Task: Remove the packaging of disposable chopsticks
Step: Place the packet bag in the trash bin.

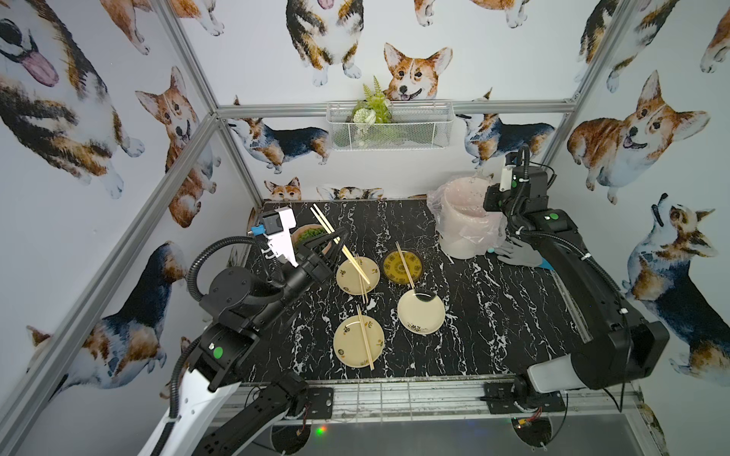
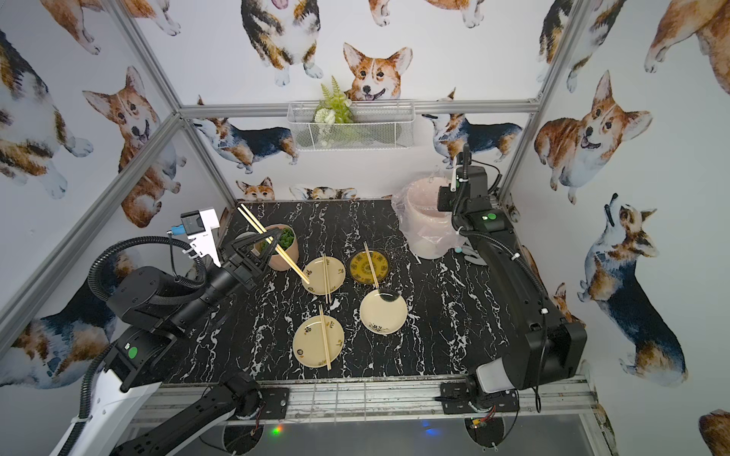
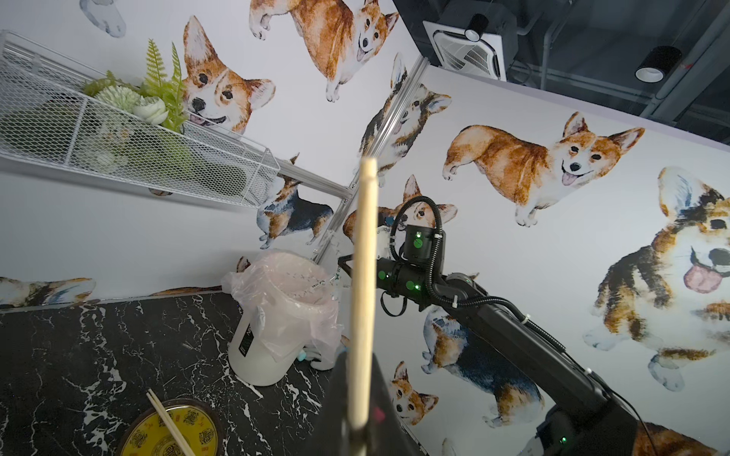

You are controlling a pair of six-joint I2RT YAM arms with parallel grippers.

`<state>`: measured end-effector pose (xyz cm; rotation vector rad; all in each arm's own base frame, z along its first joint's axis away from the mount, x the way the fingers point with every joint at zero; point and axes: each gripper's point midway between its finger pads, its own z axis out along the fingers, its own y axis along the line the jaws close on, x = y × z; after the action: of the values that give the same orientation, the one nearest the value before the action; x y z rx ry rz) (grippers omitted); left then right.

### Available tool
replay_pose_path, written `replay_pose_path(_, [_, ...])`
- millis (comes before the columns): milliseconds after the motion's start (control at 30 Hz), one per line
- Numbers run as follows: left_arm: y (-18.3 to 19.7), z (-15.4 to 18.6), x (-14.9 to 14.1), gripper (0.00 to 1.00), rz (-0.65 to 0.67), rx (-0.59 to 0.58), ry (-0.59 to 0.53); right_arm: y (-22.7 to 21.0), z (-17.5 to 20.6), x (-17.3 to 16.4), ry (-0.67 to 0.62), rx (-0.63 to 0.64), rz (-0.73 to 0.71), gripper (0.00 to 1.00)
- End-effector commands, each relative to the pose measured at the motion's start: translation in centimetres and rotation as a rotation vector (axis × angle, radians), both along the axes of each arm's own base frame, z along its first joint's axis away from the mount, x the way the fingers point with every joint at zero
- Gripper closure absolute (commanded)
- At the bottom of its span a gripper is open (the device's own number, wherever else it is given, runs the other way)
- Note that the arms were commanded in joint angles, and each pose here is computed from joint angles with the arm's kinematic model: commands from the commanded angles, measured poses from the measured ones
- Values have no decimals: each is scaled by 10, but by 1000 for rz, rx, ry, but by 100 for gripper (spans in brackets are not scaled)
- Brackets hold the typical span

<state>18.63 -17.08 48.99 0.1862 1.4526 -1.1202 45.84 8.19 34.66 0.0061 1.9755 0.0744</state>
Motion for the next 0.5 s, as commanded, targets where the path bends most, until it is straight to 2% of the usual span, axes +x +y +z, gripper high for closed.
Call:
replay_pose_path(0, [2, 2, 0, 100, 6, -11, -11, 5, -4, 34, -44, -4, -8, 100])
replay_pose_path(167, [2, -2, 0, 100, 6, -11, -3, 9, -51, 55, 105, -76, 7, 100])
replay_pose_path(267, [1, -3, 1, 100, 7, -6, 2, 10, -56, 53, 145, -75, 11, 100])
replay_pose_path(400, [-1, -5, 3, 100, 5, -5, 6, 9, -39, 49, 115, -57, 5, 76])
replay_pose_path(467, [-2, -5, 3, 100, 2, -6, 6, 7, -30, 45, 109, -62, 4, 52])
